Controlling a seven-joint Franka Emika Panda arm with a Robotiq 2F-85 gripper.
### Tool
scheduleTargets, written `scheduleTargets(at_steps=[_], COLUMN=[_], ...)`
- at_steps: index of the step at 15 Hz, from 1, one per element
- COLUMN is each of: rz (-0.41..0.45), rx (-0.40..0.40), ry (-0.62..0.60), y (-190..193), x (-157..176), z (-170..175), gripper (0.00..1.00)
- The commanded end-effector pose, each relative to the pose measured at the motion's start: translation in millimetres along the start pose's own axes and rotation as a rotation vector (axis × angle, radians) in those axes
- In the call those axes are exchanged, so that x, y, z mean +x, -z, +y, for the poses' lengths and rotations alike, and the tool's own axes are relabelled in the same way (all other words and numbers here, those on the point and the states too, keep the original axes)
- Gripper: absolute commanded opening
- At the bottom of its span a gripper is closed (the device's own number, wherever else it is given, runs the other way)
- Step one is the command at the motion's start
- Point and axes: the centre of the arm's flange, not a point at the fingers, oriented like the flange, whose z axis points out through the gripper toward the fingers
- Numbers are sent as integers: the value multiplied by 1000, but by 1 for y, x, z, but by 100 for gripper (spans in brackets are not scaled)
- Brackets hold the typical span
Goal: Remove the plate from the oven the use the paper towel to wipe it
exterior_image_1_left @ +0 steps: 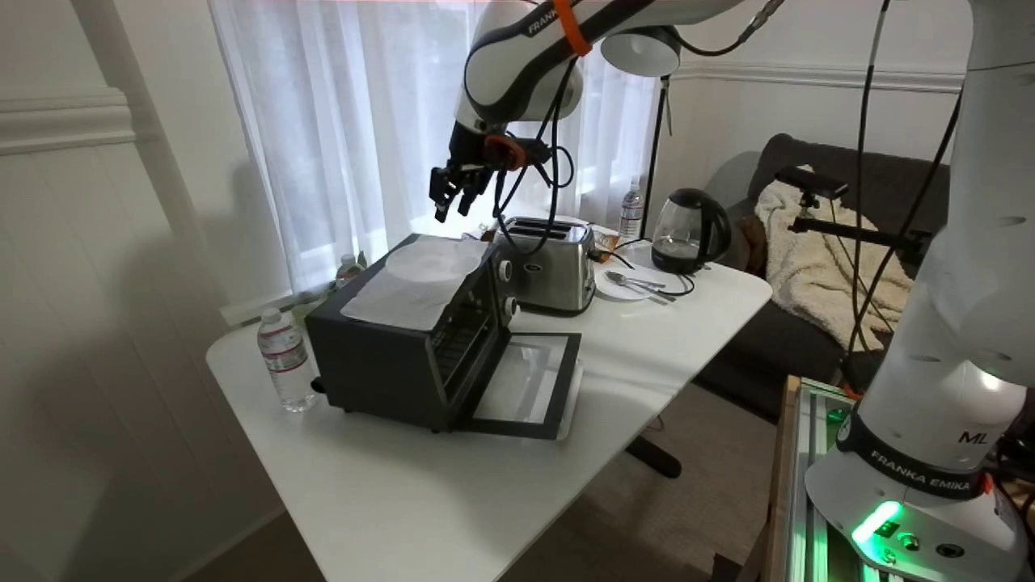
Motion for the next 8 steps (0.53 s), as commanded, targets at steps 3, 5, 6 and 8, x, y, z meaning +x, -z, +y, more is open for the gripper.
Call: scheduleTargets(at_steps=[3,5,6,8], rz=[-43,-96,-109,-180], rx=[-69,-54,-70,-76], ry=[-72,-110,-124,-160], y=[16,26,34,55], x=[-28,-49,-61,-90], z=[22,37,46,58], gripper=[100,100,100,100])
